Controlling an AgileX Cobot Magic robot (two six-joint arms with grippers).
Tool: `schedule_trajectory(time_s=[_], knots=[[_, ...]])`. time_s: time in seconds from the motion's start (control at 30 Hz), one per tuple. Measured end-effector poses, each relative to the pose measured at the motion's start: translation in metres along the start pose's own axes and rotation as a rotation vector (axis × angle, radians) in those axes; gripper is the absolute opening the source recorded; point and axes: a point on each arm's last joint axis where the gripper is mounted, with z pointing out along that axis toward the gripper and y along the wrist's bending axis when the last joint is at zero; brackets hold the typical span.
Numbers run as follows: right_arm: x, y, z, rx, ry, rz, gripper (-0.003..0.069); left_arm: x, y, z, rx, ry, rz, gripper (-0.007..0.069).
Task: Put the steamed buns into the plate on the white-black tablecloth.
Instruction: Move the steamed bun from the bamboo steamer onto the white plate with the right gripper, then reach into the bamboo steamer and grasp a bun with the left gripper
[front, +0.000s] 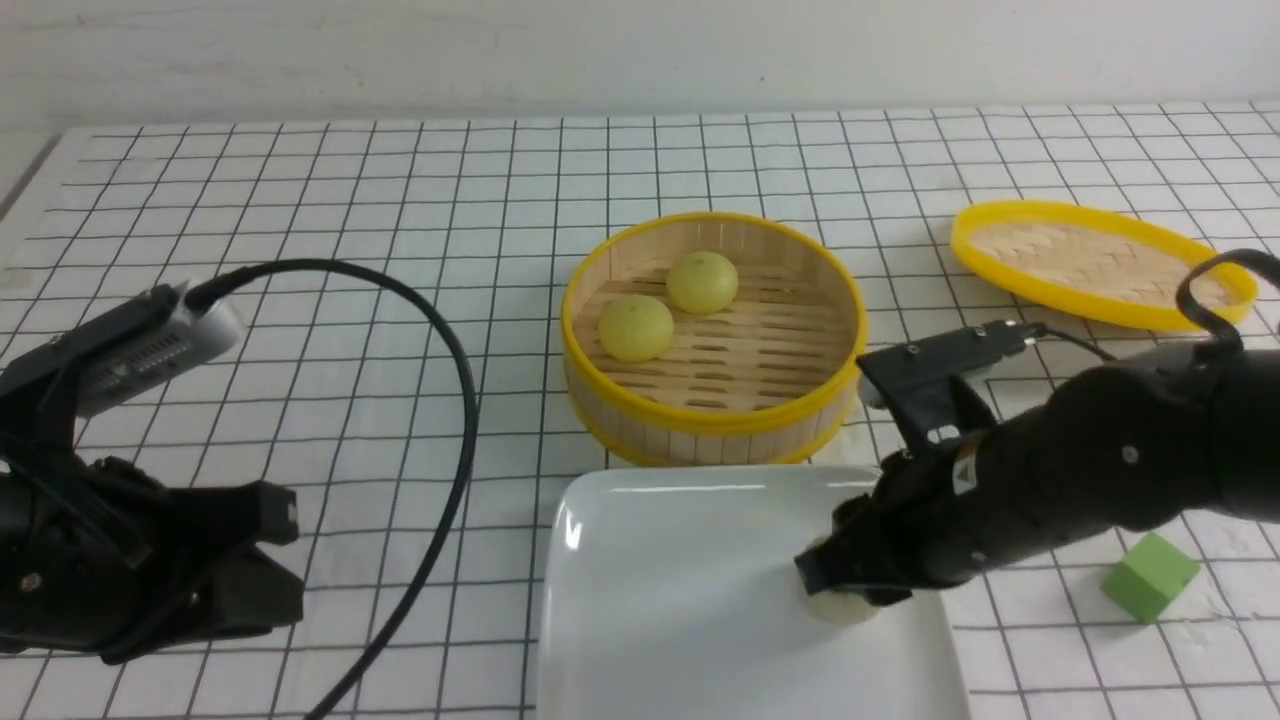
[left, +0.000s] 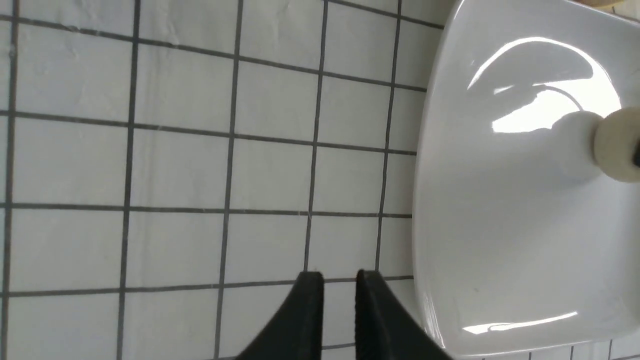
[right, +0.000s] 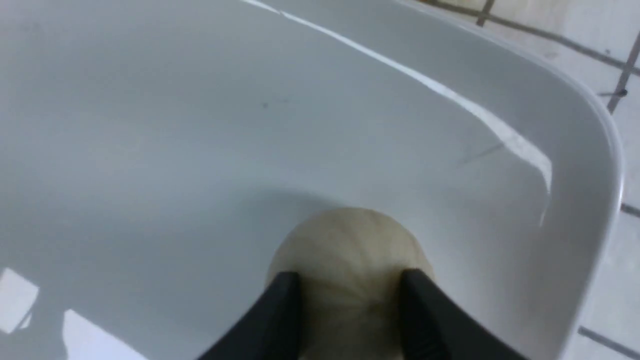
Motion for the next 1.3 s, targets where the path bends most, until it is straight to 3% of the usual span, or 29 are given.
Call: schedule_trajectory(time_s=[0.07, 0.1, 0.23, 0.4, 0.43, 0.47, 0.5, 0.6, 0.73, 0.9, 1.0, 1.1, 1.3], knots=[[-0.001, 0.001, -0.002, -0.003, -0.003, 0.005, 0.0381, 0.000, 0.000, 0.000, 0.000, -0.003, -0.005, 0.0137], [-0.004, 0.003, -0.008, -0.010, 0.000, 0.003, 0.0449, -0.001, 0.000, 0.000, -0.001, -0.005, -0.008, 0.0144], [-0.021, 0.014, -0.058, -0.028, -0.040, -0.075, 0.0507, -0.001, 0.000, 0.000, -0.001, -0.005, -0.012, 0.0159], [-0.023, 0.015, -0.136, 0.034, -0.110, -0.193, 0.0363, -0.002, 0.000, 0.000, -0.005, -0.022, -0.009, 0.0162], [-0.014, 0.011, -0.167, 0.079, -0.138, -0.213, 0.0242, -0.004, 0.000, -0.001, -0.008, -0.039, -0.006, 0.0161], [-0.008, 0.008, -0.177, 0.103, -0.131, -0.212, 0.0198, -0.006, 0.000, -0.002, -0.010, -0.046, -0.001, 0.0160], [0.004, 0.003, -0.197, 0.136, -0.143, -0.203, 0.0095, -0.010, -0.001, -0.003, -0.015, -0.047, 0.006, 0.0150], [0.033, -0.009, -0.224, 0.198, -0.146, -0.165, -0.0007, -0.024, -0.006, -0.006, -0.018, -0.030, 0.020, 0.0086], [0.089, -0.029, -0.239, 0.234, -0.204, -0.114, -0.0015, -0.056, -0.027, -0.001, 0.002, 0.014, 0.088, 0.0001], [0.139, -0.045, -0.223, 0.202, -0.310, -0.084, -0.0015, -0.088, -0.082, 0.039, 0.020, 0.089, 0.254, 0.0002], [0.148, -0.049, -0.215, 0.192, -0.337, -0.073, -0.0015, -0.103, -0.108, 0.058, 0.019, 0.096, 0.287, 0.0007], [0.158, -0.053, -0.198, 0.196, -0.330, -0.068, -0.0013, -0.137, -0.150, 0.088, -0.024, 0.072, 0.303, 0.0065], [0.156, -0.053, -0.196, 0.184, -0.364, -0.075, -0.0009, -0.172, -0.182, 0.133, -0.074, 0.038, 0.324, 0.0226]])
